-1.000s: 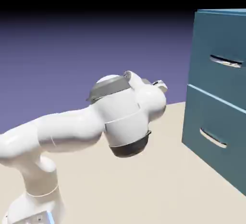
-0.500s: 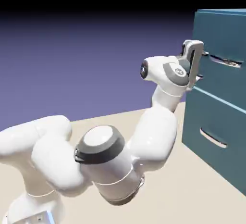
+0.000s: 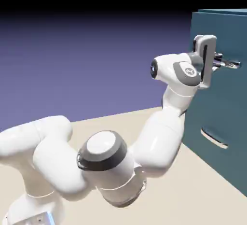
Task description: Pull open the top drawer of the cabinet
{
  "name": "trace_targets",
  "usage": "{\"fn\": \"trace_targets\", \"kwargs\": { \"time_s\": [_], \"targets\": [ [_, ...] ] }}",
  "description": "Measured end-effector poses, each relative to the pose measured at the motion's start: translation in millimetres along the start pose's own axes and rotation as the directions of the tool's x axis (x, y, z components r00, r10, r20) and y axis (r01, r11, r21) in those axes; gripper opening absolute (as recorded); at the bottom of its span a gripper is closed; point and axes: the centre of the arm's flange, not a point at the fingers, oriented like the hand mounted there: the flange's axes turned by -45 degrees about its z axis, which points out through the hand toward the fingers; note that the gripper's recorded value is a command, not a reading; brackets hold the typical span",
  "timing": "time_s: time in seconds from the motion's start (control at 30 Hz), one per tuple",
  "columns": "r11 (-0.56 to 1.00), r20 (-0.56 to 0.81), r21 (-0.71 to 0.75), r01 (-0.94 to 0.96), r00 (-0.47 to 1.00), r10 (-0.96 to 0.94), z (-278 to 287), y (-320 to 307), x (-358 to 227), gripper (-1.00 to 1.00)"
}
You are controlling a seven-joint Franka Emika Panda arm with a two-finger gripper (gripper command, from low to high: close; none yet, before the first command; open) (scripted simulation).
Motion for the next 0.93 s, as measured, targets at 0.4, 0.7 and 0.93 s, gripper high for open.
{"fn": "trace_targets", "kwargs": {
  "time_s": [0.4,0.7,0.93],
  "targets": [
    [1.000,0.000,0.001,0.000,1.000,0.000,-136.8,-0.3,0.1,-1.00],
    [1.000,0.000,0.001,0.000,1.000,0.000,-248.4,-0.5,0.1,1.00],
    [1.000,0.001,-0.001,0.000,1.000,0.000,-292.7,-1.1,0.8,1.00]
  ]
}}
